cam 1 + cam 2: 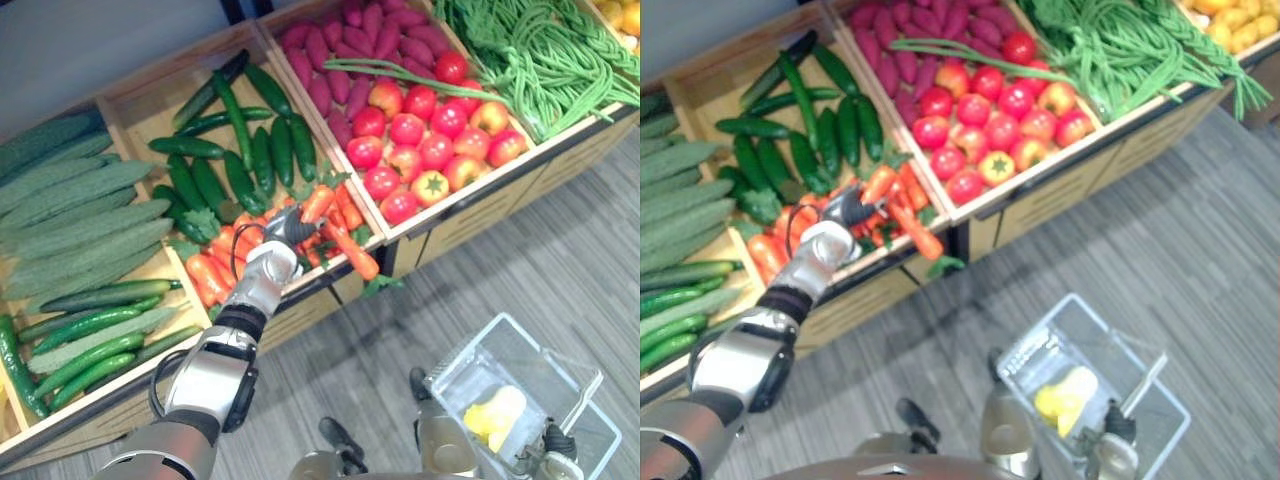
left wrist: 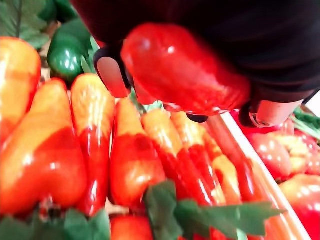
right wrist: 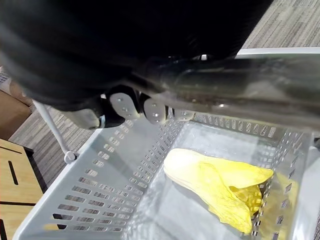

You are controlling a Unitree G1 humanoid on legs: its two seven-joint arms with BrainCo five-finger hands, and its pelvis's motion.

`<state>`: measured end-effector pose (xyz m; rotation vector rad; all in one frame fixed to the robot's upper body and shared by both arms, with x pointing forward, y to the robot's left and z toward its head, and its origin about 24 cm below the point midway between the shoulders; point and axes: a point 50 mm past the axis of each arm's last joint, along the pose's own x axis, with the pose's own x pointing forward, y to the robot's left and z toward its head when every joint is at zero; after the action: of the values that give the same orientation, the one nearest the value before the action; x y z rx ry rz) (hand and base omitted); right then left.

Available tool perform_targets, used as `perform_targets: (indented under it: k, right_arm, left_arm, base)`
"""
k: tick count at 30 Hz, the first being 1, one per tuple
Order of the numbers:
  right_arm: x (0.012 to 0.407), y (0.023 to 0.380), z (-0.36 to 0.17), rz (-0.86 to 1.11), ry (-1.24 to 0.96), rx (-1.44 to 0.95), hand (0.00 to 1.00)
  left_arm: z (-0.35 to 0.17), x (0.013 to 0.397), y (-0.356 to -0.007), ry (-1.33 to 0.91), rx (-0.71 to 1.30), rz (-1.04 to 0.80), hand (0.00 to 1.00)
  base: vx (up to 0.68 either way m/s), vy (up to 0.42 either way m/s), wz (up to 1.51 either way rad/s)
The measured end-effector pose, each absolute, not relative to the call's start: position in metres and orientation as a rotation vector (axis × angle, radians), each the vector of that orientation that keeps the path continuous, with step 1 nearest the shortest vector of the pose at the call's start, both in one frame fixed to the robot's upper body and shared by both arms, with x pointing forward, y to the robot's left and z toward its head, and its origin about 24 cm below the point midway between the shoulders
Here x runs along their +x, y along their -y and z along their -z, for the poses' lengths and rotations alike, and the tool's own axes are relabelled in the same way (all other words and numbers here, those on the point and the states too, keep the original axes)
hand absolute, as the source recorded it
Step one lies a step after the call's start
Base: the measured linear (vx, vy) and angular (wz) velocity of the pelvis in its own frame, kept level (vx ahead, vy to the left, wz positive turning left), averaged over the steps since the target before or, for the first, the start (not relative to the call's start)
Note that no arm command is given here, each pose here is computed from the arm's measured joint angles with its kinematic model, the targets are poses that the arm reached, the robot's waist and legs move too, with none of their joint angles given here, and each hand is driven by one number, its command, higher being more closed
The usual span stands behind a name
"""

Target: Pick vegetable in the basket

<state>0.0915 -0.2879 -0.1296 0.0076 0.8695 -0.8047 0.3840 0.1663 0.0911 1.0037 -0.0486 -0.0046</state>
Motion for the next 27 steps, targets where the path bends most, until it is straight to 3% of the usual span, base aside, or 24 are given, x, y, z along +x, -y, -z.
perform_targets:
  k: [13, 23, 27]
  right_arm:
    - [0.072, 0.292, 0.136, 0.885, -0.929, 0.071, 1.0]
    - [0.051, 0.295, 0.141, 0.93, -0.991, 0.089, 1.0]
    - [0.05, 0.314, 0.133, 0.895, -1.009, -0.012, 1.0]
  left_arm:
    - [-0.123, 0.384, -0.169, 0.202, 1.099, -0.012, 1.0]
    - [-0.14, 0.338, -0.148, 0.519, 1.176, 0.13, 1.0]
    - [-0.141, 0.32, -0.141, 0.611, 1.193, 0.21, 1.0]
  base:
    - [-0.04, -0.023, 0.19]
    - [-0.01, -0.007, 0.14]
    - [-0.02, -0.005, 0.08]
